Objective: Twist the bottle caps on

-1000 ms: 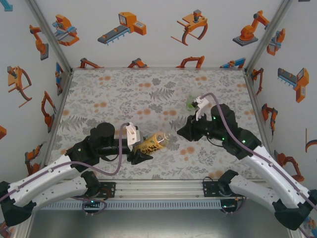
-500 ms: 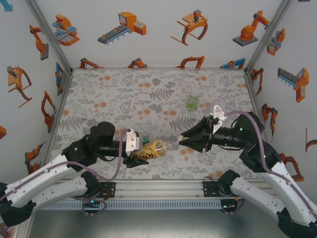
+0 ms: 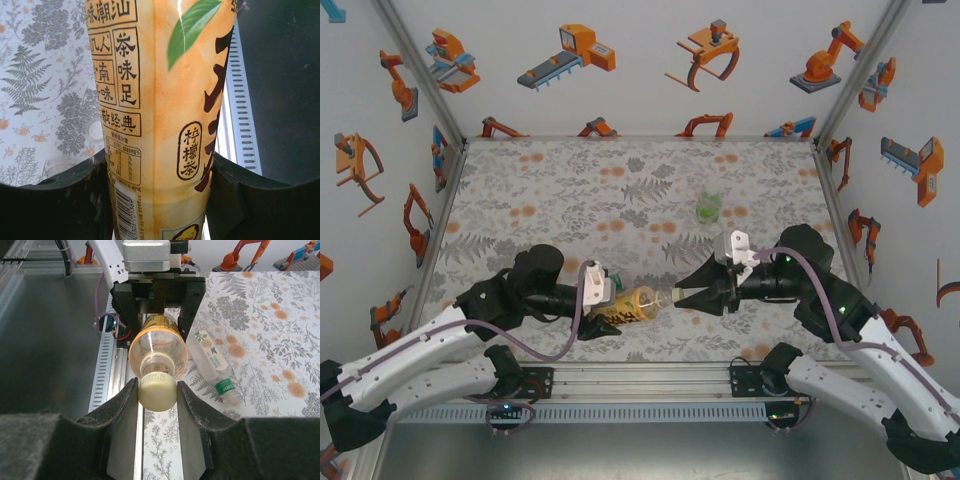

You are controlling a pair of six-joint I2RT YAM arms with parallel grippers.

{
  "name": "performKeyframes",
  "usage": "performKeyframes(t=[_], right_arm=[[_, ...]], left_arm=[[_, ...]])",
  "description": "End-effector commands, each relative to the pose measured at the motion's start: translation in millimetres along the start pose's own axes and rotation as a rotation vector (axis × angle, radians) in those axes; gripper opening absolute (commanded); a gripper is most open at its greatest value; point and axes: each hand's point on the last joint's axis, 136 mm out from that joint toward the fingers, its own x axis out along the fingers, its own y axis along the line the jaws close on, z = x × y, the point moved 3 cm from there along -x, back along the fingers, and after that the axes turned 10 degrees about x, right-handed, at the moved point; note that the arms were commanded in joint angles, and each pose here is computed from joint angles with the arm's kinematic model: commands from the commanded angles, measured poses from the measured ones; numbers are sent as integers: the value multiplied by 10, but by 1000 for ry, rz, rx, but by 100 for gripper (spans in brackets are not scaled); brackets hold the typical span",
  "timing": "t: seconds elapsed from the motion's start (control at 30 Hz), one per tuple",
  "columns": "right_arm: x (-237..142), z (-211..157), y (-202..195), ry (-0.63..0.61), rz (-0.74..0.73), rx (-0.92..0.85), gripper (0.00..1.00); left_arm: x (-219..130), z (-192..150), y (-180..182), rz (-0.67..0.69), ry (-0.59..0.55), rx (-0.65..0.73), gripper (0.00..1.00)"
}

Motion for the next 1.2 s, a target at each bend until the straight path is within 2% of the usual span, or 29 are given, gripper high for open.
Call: performKeyframes(t=[0.0, 0.7, 1.17], right_arm=[[35, -49, 42, 21, 44, -40, 0], [140, -216, 133, 108, 112, -61, 0], [170, -217, 205, 108, 118, -134, 0]], left_arm=[[-17, 151, -12, -37, -45, 32, 0], [53, 206, -56, -114, -65, 18, 0], [84, 230, -61, -136, -84, 9, 0]])
